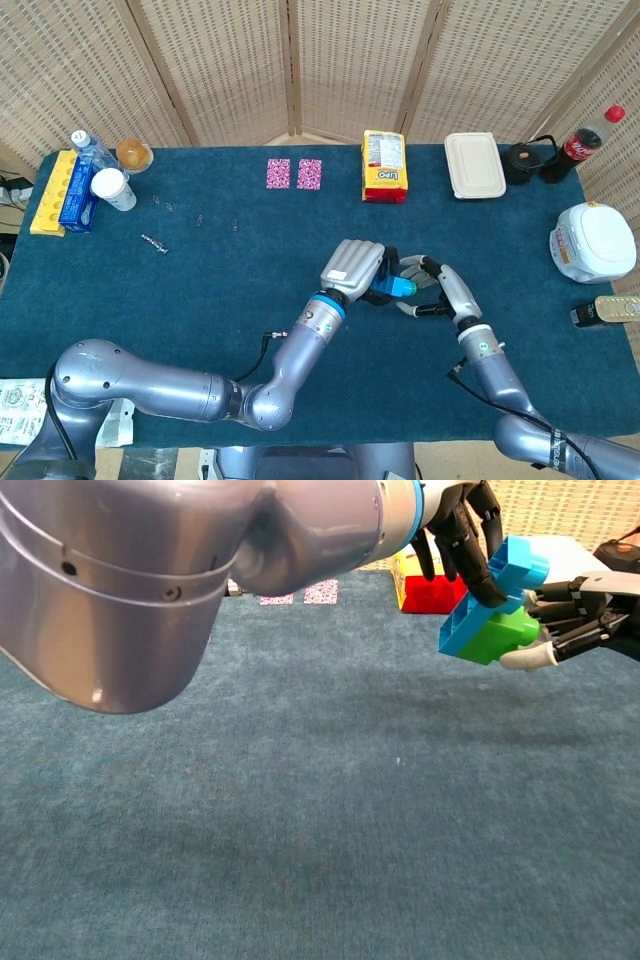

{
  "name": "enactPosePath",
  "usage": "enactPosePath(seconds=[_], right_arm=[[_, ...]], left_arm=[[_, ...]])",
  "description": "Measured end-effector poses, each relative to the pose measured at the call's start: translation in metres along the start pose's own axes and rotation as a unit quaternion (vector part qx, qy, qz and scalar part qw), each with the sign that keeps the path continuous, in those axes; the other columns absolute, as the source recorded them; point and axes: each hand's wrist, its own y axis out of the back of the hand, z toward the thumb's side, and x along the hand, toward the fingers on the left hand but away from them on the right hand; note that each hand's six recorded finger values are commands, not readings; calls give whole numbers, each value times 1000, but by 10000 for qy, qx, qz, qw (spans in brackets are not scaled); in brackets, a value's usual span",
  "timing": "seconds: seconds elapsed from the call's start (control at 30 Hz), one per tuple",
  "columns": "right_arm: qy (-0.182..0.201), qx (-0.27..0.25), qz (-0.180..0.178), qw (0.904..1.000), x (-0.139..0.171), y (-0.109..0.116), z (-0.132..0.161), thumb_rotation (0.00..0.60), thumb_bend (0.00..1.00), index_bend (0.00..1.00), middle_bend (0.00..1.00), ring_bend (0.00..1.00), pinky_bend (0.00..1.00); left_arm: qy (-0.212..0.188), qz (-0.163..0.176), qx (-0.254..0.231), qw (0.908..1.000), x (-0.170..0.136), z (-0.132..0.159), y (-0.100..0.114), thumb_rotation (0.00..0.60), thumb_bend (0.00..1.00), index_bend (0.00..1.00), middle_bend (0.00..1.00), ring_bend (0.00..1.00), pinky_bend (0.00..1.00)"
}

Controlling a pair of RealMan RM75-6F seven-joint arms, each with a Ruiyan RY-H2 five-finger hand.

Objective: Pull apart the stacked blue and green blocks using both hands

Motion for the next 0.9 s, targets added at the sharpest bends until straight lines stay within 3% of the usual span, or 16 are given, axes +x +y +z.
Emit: enactPosePath(seconds=[0.13, 0.33, 0.47, 0.9], right_arm=[[62, -43, 13, 10000, -1, -1, 3, 600, 238, 308, 393, 429, 362], [74, -137, -120, 9998, -5, 1, 5, 600, 240, 502, 551, 631, 496], [48, -205, -280, 9994, -7, 4, 4, 600, 240, 571, 621, 716, 572], [11, -132, -530, 9985, -8, 11, 1, 600, 242, 612, 668, 791, 645]], left_arm=[[26, -15, -62, 10000, 0, 1, -2, 600, 275, 782, 616, 472, 400], [25, -62, -142, 9999, 0, 4, -7, 600, 274, 782, 616, 472, 400], [28, -48, -138, 9999, 0, 4, -7, 600, 275, 783, 616, 472, 400], [25, -85, -160, 9998, 0, -2, -2, 600, 274, 782, 616, 471, 400]])
